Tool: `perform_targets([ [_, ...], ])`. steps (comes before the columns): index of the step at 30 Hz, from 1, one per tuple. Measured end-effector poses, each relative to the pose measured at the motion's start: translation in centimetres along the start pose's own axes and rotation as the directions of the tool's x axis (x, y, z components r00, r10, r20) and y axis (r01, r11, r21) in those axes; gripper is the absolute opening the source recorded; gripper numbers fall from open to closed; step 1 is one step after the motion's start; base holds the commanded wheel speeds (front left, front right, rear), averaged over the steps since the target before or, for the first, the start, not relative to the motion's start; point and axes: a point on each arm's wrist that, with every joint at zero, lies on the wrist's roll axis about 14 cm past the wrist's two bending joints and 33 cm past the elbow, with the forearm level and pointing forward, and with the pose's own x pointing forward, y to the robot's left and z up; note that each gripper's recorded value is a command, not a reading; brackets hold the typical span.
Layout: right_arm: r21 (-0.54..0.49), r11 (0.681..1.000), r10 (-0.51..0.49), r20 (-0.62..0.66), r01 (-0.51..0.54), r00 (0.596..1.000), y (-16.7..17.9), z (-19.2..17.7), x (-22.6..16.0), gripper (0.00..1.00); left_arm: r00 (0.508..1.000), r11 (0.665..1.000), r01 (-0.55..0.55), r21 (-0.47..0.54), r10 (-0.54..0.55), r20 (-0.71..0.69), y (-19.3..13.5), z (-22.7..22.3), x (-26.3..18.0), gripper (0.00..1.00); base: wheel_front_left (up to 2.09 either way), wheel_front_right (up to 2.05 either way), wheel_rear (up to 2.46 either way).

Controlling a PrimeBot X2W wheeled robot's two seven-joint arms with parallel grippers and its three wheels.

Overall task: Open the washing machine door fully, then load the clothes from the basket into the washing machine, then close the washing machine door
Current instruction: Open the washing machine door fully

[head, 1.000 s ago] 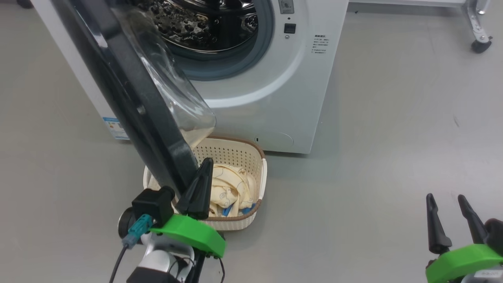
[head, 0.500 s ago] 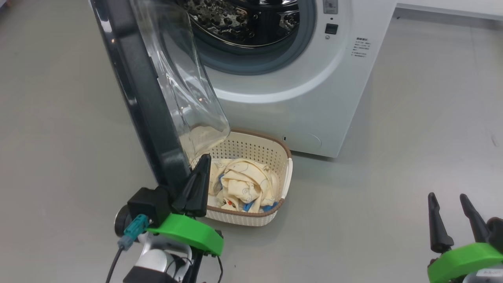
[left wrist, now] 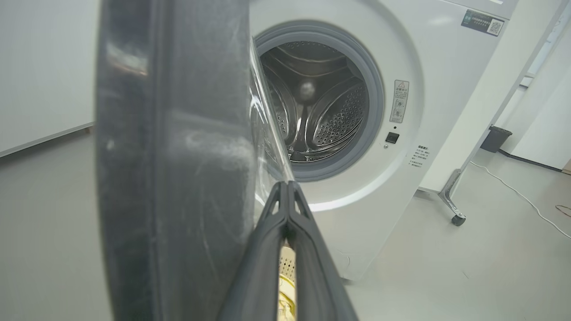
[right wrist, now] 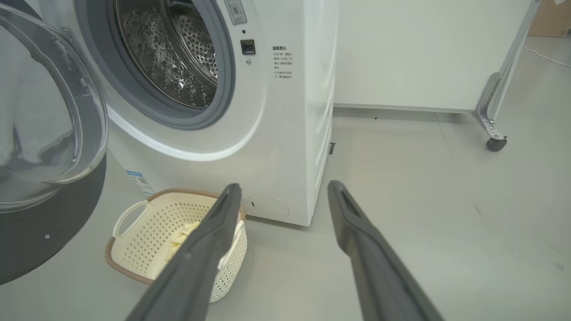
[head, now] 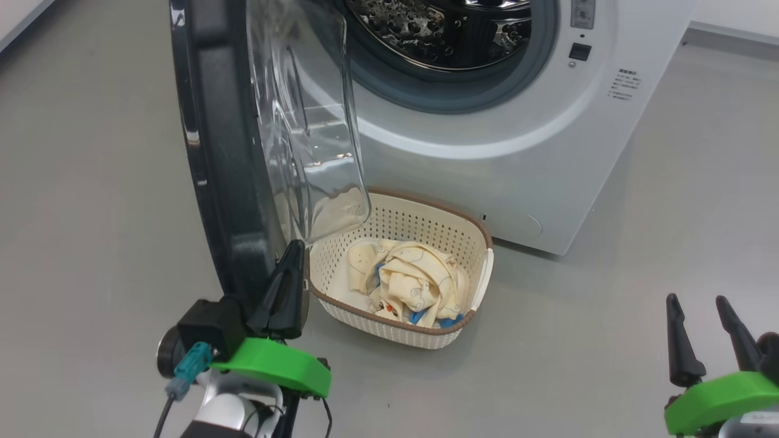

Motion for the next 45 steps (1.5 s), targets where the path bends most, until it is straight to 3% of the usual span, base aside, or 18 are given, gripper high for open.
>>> perform_targets([
  [16,0.002,1.000,0.026,0.007,-0.026,1.000,0.9,0.2,0.6,1.00,0.979,0.978,-0.204,0.045,0.203,0.011,7.0,0.1,-2.0,0.00,0.00,0.00,0.00],
  [33,0.003,1.000,-0.016,0.018,0.016,1.000,-0.4,0.6,-0.3,1.00,0.908,0.903,-0.419,0.100,0.420,0.012,16.3,0.3,-3.9,0.00,0.00,0.00,0.00],
  [45,0.008,0.999,-0.033,-0.005,0.033,0.999,-1.1,0.0,0.0,1.00,0.848,0.841,-0.524,0.135,0.530,-0.010,21.4,0.1,-2.4,0.00,0.00,0.00,0.00],
])
